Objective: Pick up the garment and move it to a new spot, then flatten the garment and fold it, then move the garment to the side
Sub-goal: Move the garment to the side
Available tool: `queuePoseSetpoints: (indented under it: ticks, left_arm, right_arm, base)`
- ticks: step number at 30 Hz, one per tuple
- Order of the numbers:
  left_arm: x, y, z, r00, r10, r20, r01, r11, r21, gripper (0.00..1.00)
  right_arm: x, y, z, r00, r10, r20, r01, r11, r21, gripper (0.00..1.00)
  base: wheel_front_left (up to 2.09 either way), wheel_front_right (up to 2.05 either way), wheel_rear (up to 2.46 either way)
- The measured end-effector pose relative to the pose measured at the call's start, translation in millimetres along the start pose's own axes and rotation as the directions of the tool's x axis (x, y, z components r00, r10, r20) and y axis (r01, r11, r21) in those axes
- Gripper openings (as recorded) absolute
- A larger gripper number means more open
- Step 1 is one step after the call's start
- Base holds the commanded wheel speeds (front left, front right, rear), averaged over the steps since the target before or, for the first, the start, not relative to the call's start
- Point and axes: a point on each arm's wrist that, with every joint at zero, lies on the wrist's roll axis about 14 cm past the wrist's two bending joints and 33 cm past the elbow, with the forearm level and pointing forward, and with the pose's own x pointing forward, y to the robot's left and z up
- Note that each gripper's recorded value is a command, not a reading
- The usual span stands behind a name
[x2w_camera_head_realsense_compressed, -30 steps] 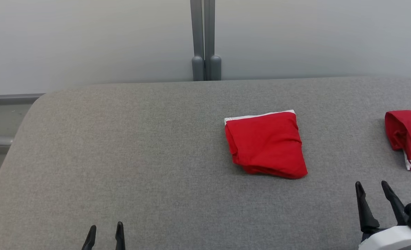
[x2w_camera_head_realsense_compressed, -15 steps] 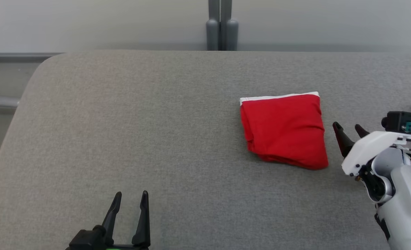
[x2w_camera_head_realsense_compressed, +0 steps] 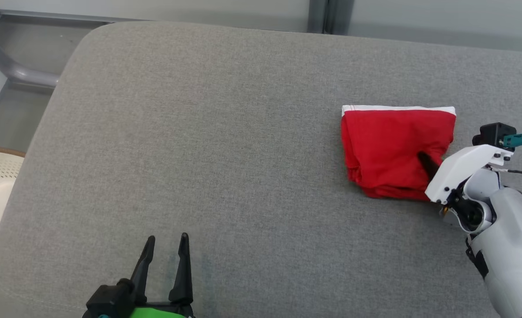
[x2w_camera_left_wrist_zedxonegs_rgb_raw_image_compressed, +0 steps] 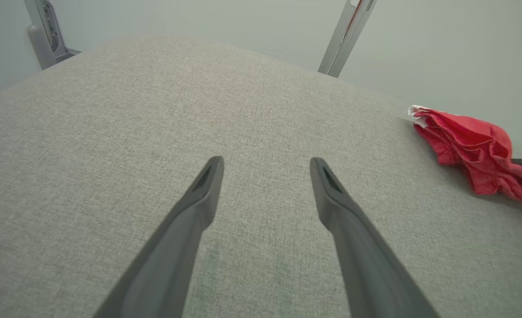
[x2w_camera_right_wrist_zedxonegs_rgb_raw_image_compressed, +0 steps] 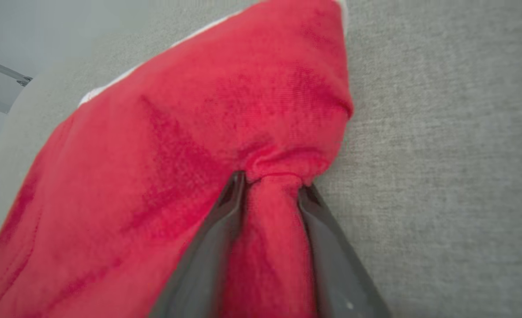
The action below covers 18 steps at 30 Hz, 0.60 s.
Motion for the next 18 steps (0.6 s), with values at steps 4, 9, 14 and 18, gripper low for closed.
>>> queuePoseSetpoints:
  ticks: [4,9,14,18]
  left_arm:
    - [7.7,1.9,-5.5,1.0,0.014,-0.02,-0.015,0.999,-0.039,1.0]
    - [37.5,-17.5,-0.1,0.998,-0.065,-0.003,0.064,0.997,-0.035,1.0]
    - [70.7,-31.4,0.5,0.994,-0.112,0.005,0.112,0.993,-0.048,1.0]
    - [79.0,-25.3,-19.2,0.994,-0.098,-0.051,0.096,0.994,-0.046,1.0]
  right_arm:
    - [-14.7,-29.2,29.8,0.998,-0.034,0.058,0.038,0.997,-0.065,0.0]
    - [-80.2,-117.3,105.7,0.963,-0.213,0.163,0.239,0.957,-0.163,0.0]
    - [-130.2,-189.3,134.7,0.908,-0.392,0.145,0.411,0.901,-0.14,0.0]
    - [-147.5,-228.4,139.2,0.864,-0.491,0.108,0.501,0.858,-0.113,0.0]
  base:
    - [0.0,0.0,0.0]
    - [0.0,0.0,0.0]
    - [0.0,0.0,0.0]
    - [0.0,0.0,0.0]
